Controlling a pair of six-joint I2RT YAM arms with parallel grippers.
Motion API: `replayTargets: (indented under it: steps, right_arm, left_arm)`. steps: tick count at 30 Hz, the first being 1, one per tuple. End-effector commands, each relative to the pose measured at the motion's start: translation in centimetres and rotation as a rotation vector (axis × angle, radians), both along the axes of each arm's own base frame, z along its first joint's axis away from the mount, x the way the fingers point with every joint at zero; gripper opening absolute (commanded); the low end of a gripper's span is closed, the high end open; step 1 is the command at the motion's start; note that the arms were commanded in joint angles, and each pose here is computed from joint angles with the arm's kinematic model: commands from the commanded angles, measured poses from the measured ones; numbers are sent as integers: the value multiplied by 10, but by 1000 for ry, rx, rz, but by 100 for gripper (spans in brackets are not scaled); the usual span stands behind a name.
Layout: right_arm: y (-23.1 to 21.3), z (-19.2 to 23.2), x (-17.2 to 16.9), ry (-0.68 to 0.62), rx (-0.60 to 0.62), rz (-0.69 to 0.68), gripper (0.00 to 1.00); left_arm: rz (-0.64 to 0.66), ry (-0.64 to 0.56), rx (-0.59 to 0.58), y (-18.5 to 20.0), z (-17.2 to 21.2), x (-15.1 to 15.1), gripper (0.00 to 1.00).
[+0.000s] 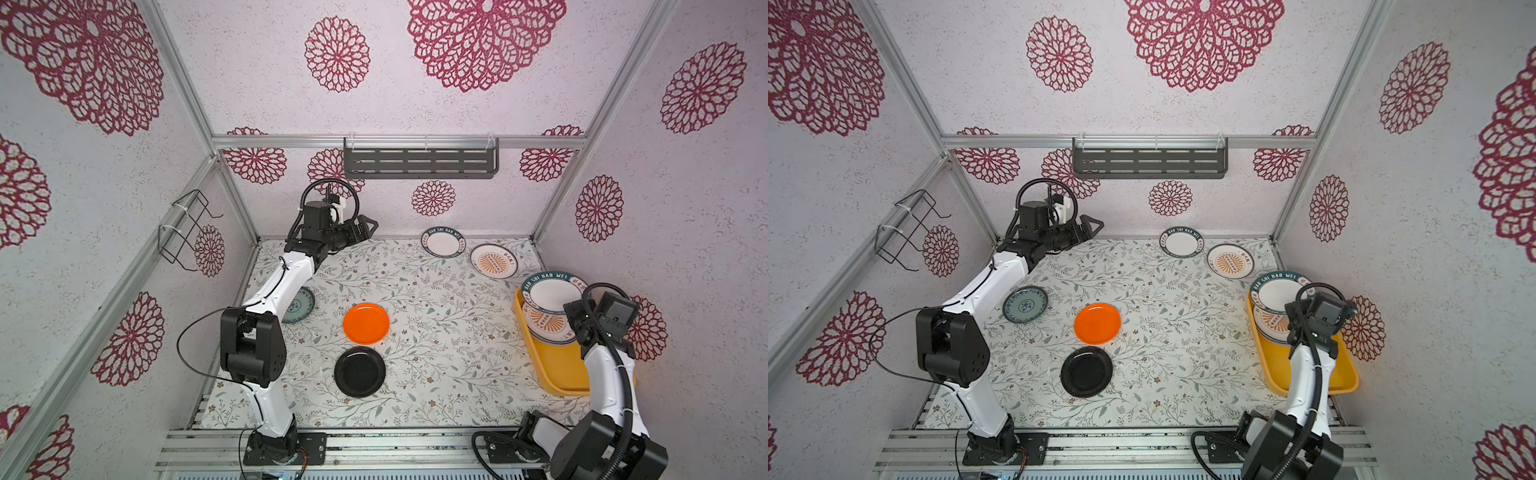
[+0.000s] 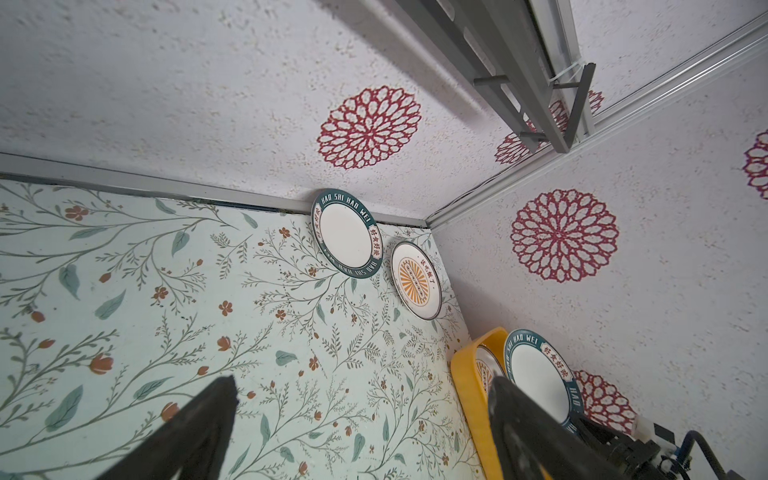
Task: Place the plates into the plastic bin on the countertop
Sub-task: 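Carry the green plate into the bin with the right gripper while the left draws back, then lower the green plate onto the stack in the bin and open the right gripper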
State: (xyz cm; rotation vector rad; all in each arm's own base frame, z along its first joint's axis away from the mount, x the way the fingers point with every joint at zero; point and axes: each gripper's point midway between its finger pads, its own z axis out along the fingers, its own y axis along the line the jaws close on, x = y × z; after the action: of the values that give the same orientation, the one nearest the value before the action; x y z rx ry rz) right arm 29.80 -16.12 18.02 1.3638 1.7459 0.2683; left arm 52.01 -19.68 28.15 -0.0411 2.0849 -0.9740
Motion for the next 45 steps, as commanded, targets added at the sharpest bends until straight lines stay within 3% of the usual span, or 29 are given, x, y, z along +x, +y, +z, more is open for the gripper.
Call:
replayTargets:
  steps: [1,16,32,35,39,42,45]
  right_arm:
    - [2,13,2,-79,18,21,0]
    - [-27,-39,-17,-40,70,-67,0]
    - [-21,-60,-6,60,128,54,0]
    - [-21,-60,-3,57,134,77,0]
    - [-21,-57,1,55,134,111,0]
    - [-20,-61,5,54,149,143,0]
    - [-18,-65,10,54,163,185,0]
  left_arm:
    - [0,-11,6,-4,-2,6,97]
    - [3,23,-3,-4,-5,3,97]
    - [89,141,-24,7,-4,-17,97]
    - [116,147,64,17,-7,-24,97]
    - [250,114,376,60,0,-37,97]
    - [281,124,426,73,3,-43,97]
    - [281,134,387,67,6,-50,97]
